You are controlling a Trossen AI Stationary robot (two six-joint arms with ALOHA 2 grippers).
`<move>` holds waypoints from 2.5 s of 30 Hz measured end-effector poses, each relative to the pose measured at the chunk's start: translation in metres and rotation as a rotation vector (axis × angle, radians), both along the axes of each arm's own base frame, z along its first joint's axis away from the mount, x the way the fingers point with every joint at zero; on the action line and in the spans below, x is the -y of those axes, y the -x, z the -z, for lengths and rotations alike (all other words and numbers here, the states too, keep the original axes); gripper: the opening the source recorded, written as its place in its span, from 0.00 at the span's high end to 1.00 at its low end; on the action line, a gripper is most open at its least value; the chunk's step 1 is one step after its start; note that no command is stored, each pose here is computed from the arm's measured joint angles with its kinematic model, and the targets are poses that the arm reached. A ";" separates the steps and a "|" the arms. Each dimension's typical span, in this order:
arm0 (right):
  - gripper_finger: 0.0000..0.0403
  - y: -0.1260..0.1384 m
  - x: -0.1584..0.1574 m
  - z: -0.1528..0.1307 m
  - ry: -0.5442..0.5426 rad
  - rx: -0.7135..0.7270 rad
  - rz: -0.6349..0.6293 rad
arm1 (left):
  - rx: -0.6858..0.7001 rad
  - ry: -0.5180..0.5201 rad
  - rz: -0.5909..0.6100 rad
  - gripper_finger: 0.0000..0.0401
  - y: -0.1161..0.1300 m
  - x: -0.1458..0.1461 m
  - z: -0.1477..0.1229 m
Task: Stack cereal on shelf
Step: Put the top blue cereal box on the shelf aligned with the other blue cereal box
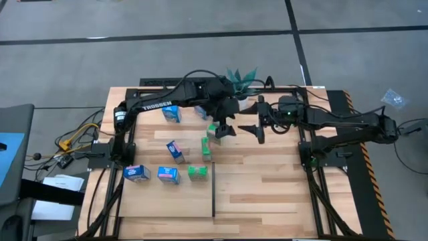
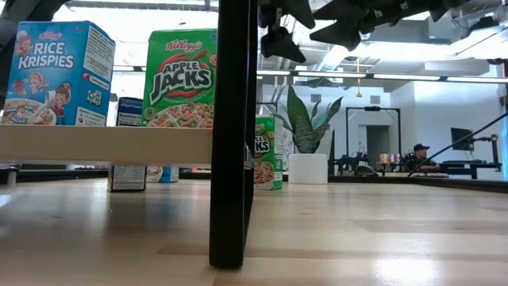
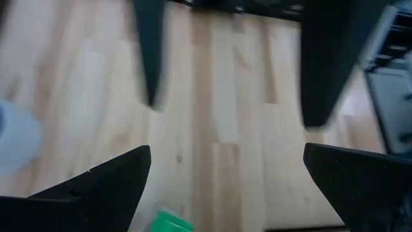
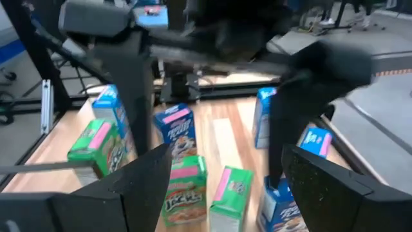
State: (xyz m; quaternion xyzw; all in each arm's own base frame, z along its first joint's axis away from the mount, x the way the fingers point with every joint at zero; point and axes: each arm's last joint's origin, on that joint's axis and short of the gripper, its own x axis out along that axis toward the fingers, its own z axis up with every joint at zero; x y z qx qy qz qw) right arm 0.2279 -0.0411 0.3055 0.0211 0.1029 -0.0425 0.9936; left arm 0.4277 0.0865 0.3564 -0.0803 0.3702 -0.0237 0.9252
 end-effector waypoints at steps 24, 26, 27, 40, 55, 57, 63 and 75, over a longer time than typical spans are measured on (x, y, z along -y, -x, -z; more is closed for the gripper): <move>0.21 -0.008 -0.024 -0.003 -0.003 0.057 -0.203 | 0.080 -0.125 -0.125 0.01 -0.009 0.001 -0.006; 0.21 -0.008 -0.026 -0.003 -0.006 0.066 -0.231 | 0.083 -0.145 -0.174 0.01 -0.011 -0.003 -0.004; 0.21 -0.009 -0.027 -0.003 -0.006 0.065 -0.235 | 0.085 -0.135 -0.195 0.01 -0.012 -0.006 -0.003; 0.21 0.004 -0.025 -0.014 -0.013 0.104 -0.210 | 0.015 -0.064 -0.157 0.01 -0.006 -0.009 0.003; 0.21 0.000 -0.024 -0.008 -0.044 0.071 -0.215 | -0.004 -0.066 -0.145 0.01 -0.005 -0.008 0.005; 0.21 0.006 -0.024 -0.015 -0.036 0.101 -0.210 | -0.015 -0.075 -0.154 0.01 -0.004 -0.009 0.006; 0.21 0.009 -0.019 -0.014 -0.022 0.087 -0.163 | 0.026 -0.076 -0.147 0.01 -0.008 -0.008 0.003; 0.21 -0.003 -0.017 -0.003 -0.039 0.035 -0.183 | 0.044 -0.099 -0.116 0.01 -0.010 0.000 0.001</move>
